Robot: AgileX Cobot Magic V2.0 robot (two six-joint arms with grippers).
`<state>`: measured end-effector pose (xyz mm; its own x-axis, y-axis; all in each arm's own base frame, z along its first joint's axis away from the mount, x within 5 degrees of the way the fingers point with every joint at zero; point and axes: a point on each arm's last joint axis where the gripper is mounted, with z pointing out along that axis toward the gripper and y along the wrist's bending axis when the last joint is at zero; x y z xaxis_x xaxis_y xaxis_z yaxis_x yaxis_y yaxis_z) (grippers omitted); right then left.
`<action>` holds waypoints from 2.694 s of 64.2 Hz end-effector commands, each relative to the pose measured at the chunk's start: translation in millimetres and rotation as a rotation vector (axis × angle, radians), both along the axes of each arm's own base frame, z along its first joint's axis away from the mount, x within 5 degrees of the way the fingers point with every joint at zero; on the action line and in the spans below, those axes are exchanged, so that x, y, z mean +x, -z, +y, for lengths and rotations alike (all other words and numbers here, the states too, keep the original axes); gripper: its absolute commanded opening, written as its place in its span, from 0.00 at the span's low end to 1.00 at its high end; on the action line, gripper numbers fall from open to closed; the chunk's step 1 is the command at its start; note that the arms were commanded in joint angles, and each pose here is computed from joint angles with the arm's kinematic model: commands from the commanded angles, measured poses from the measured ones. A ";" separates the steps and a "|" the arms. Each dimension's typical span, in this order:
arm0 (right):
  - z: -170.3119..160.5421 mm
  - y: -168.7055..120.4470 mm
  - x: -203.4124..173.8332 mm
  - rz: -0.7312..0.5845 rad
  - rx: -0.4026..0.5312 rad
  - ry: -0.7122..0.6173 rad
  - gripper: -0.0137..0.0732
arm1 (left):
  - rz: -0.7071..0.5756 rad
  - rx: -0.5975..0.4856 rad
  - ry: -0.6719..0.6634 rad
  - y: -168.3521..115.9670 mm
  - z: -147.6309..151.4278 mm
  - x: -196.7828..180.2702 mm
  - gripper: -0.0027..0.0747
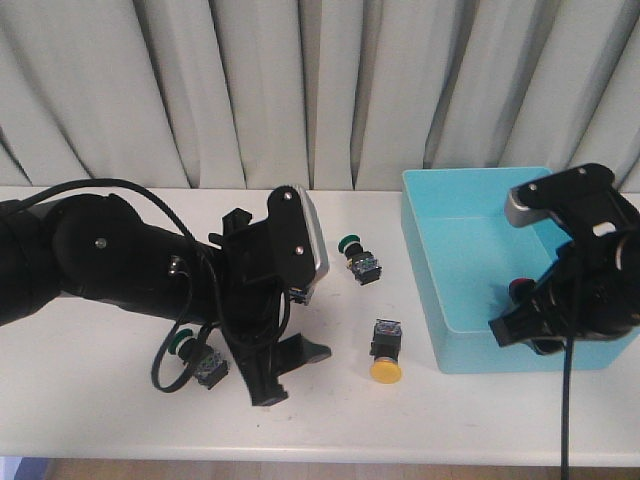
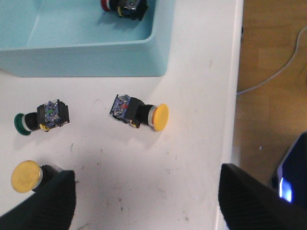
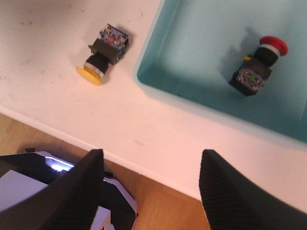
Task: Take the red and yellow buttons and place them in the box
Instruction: 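Grasp the yellow-capped button farther from the robot with the left gripper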
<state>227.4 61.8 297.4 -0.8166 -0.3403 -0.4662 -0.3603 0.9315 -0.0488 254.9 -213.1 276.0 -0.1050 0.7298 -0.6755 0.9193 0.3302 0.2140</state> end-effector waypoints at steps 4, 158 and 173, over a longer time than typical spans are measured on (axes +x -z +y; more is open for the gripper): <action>-1.8 -15.8 -4.7 -0.103 0.015 -0.008 0.64 | -0.023 -0.203 -0.256 -21.9 1.6 16.9 0.79; -0.5 -19.6 1.1 -0.176 0.034 -0.006 0.64 | 0.147 -0.099 -0.721 -92.6 4.3 119.7 0.19; -0.5 -19.6 1.1 -0.176 0.034 -0.006 0.64 | 0.057 -0.151 -0.673 -101.3 39.5 56.9 0.19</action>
